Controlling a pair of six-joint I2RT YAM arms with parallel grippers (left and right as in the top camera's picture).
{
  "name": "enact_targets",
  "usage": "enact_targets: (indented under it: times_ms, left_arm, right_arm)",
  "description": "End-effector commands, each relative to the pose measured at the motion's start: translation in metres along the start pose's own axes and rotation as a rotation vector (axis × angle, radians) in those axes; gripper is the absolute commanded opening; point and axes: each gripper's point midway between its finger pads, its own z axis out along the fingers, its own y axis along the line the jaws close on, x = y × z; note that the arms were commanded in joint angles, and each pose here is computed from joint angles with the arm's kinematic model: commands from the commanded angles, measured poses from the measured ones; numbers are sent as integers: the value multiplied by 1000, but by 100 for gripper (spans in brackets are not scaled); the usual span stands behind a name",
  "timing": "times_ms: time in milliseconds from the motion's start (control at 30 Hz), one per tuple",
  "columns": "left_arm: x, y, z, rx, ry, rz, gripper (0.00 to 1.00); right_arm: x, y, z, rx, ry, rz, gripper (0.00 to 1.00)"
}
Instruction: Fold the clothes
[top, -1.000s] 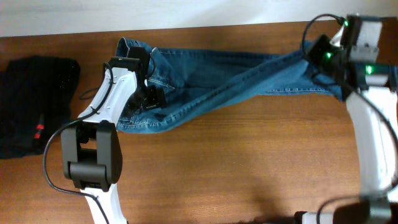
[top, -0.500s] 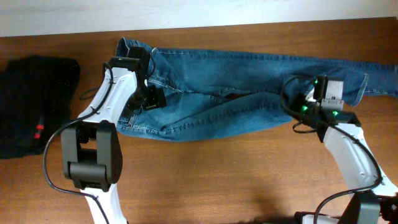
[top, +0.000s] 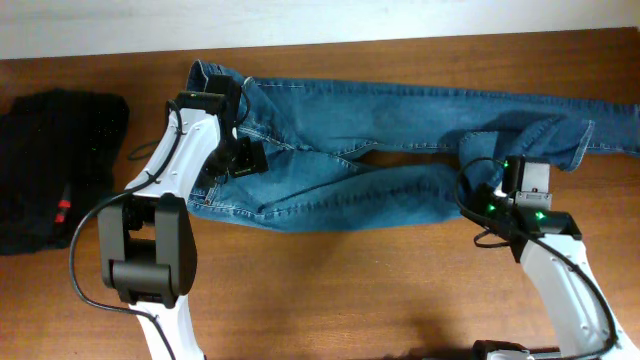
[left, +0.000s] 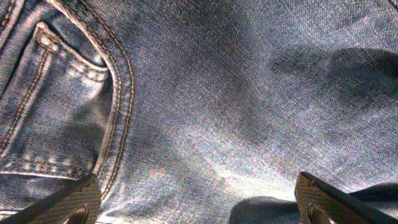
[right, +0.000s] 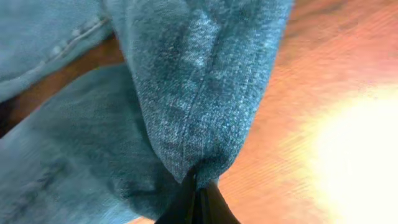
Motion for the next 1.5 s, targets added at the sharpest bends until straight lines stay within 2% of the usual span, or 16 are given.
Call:
enact_targets:
  times_ms: [0,100,300,600,700,800,1000,1100,1200,1267,1300,1333,1367,1467]
  left_arm:
    - [0,1,3,-3,8,-7,99]
    - [0,1,3,-3,8,-7,99]
    - [0,1,3,-3,8,-7,99]
    - [0,1,3,-3,7,-7,99]
    - [0,1,3,-3,8,-7,99]
    - [0,1,3,-3,8,-7,99]
    - [0,1,3,-3,8,-7,99]
    - [0,1,3,-3,8,-7,99]
    - [0,1,3,-3,8,-7,99]
    - [0,1,3,-3,8,-8,99]
    - [0,1,3,-3,8,-8,99]
    - [0,1,3,-3,8,-7,99]
    - [0,1,3,-3,8,-8,99]
    - [0,1,3,-3,8,-7,99]
  right_arm:
    - [-6,-24,-6,125,-55,6,4]
    - [1,-41,-8,212,-44,45,4]
    - [10,-56,-8,267,-10,56,4]
    - [32,-110,-4,366,51,230,4]
    - [40,-117,5,344,65,220,4]
    - [42,-103,14,249,80,168,4]
    - [43,-103,15,247,86,167,7]
    - [37,-99,13,230,75,167,19]
    - [19,-89,4,197,54,168,42]
    - [-1,-80,-10,179,31,168,74]
    - [-10,-77,-17,177,21,168,86]
    - [-18,-74,-25,174,12,167,93]
    - [-27,-71,-35,175,6,167,98]
    - [-48,-68,-61,197,-23,159,99]
